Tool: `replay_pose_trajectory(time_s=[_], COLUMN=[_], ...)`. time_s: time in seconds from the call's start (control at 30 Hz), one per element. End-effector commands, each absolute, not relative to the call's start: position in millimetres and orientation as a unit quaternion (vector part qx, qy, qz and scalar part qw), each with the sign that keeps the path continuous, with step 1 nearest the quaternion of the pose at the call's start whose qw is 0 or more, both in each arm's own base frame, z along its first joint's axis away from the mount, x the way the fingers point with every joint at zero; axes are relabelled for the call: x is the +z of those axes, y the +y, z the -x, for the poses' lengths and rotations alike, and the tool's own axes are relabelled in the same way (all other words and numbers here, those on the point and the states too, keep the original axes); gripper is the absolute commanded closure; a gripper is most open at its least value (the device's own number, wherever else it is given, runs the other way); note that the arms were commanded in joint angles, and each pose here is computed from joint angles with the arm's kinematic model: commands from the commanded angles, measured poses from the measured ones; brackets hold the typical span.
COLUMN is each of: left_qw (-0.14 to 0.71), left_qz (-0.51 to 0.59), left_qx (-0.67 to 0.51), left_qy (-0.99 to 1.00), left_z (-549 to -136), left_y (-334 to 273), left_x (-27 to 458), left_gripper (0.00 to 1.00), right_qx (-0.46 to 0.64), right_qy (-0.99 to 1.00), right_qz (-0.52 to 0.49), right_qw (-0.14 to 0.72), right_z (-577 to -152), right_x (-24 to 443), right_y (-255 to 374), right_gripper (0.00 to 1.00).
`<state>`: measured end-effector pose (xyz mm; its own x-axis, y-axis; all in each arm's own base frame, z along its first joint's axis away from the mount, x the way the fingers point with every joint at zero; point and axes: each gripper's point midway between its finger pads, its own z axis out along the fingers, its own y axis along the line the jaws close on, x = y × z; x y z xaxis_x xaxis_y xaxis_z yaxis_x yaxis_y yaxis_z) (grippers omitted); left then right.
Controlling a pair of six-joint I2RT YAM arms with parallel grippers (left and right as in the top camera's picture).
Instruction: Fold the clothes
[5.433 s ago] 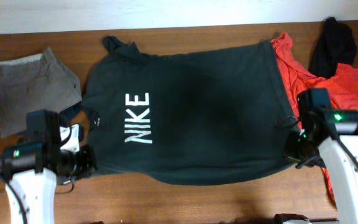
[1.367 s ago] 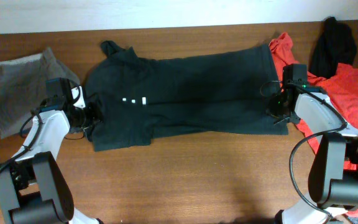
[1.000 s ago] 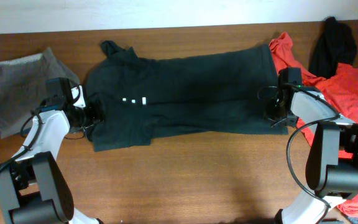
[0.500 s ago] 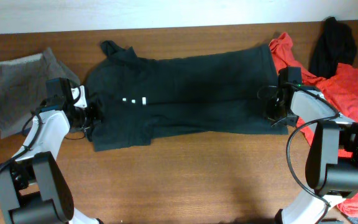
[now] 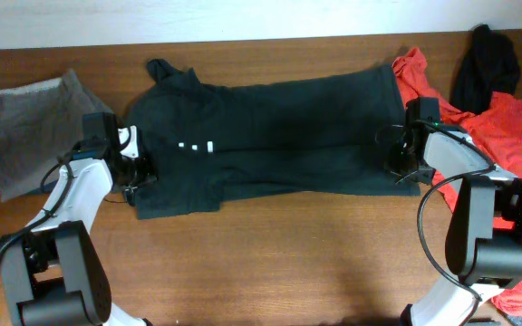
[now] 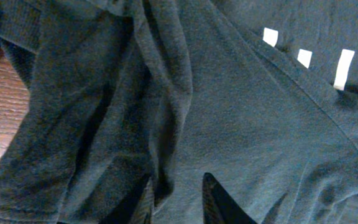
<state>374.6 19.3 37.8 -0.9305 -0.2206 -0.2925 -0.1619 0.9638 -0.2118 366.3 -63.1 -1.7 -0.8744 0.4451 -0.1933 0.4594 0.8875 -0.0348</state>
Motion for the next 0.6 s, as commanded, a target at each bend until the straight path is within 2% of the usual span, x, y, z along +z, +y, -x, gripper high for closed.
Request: replay_pose_trajectory(time_s=[0.0,0.37,0.43,0.47,0.57], left_qw=[0.144,0.122,0.118,0.118,0.13], left_qz=[0.093,0.1,0.1,0.1,0.097], left_qx=[-0.073,-0.037,-0.037,-0.038,-0.054], left_qy=[0.983,0.987,0.987,0.987,0.985], left_z=[-368.4,-364.3,-363.8,-364.2,-369.7], left_y=[23.7,36.2,36.1,36.0,30.7], left_x=[27.6,9.0,5.2,5.2,12.1], left_gripper=[0.77,0.79,0.95,1.0,1.0], right_qx=[-0.038,-0.038,-0.038,-0.038,-0.038], right_qy=[0.969,0.969,0.969,0.969,0.969], right_qz=[-0.239,-0.239,-0.239,-0.239,-0.239], right_qw=[0.048,0.046,0.046,0.045,0.045], right_z=[-351.4,-350.6,-350.5,-350.2,-350.0], right_x=[-31.8,-31.8,-31.8,-31.9,-31.9], right_y=[-61.2,-61.2,-61.2,-61.1,-61.1], right_gripper=[0.84,0.85,0.85,0.85,0.85])
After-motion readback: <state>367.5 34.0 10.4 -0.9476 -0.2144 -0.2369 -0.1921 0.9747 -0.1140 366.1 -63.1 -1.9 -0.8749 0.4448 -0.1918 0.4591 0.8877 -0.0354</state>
